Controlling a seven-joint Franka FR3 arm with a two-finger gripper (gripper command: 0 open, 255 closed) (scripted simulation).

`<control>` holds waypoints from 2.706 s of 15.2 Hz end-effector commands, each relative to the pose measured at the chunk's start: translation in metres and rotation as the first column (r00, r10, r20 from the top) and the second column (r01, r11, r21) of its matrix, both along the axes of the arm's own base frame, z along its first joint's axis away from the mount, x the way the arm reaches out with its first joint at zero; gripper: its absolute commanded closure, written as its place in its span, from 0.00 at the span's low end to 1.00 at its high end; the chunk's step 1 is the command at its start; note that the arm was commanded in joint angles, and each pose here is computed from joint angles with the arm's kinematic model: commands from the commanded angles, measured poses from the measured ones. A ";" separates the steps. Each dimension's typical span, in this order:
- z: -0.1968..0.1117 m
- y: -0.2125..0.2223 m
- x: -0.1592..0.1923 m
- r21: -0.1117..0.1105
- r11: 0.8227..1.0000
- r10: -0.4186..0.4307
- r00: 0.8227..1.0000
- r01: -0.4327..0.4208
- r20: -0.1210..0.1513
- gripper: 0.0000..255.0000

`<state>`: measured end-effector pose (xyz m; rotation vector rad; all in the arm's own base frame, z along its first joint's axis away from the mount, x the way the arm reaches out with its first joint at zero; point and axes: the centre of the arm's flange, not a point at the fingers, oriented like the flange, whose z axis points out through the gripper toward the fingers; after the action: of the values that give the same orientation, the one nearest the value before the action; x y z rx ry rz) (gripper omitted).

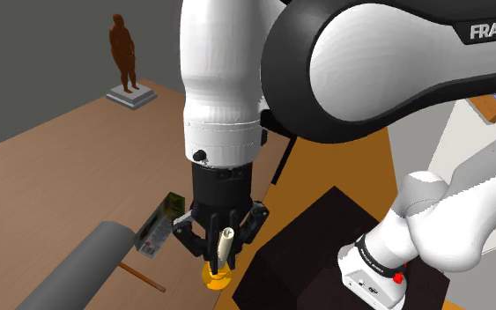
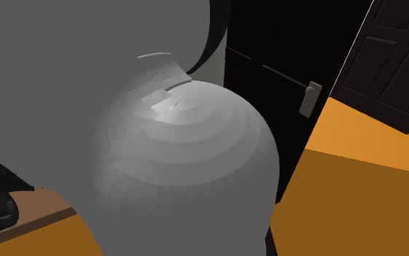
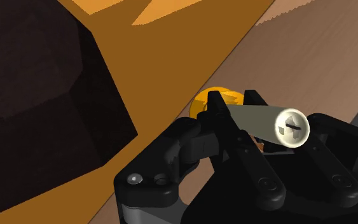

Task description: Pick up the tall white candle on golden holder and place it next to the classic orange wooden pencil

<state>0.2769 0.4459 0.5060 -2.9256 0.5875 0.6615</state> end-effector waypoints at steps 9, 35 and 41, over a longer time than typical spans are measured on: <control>-0.054 0.000 0.000 0.000 1.000 0.000 1.000 0.000 0.000 1.00; -0.180 0.000 0.000 0.000 1.000 0.000 1.000 0.000 0.000 1.00; -0.180 0.000 0.000 0.000 1.000 0.000 1.000 0.000 0.000 0.00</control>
<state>0.2772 0.4459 0.3260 -2.9255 0.5875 0.6612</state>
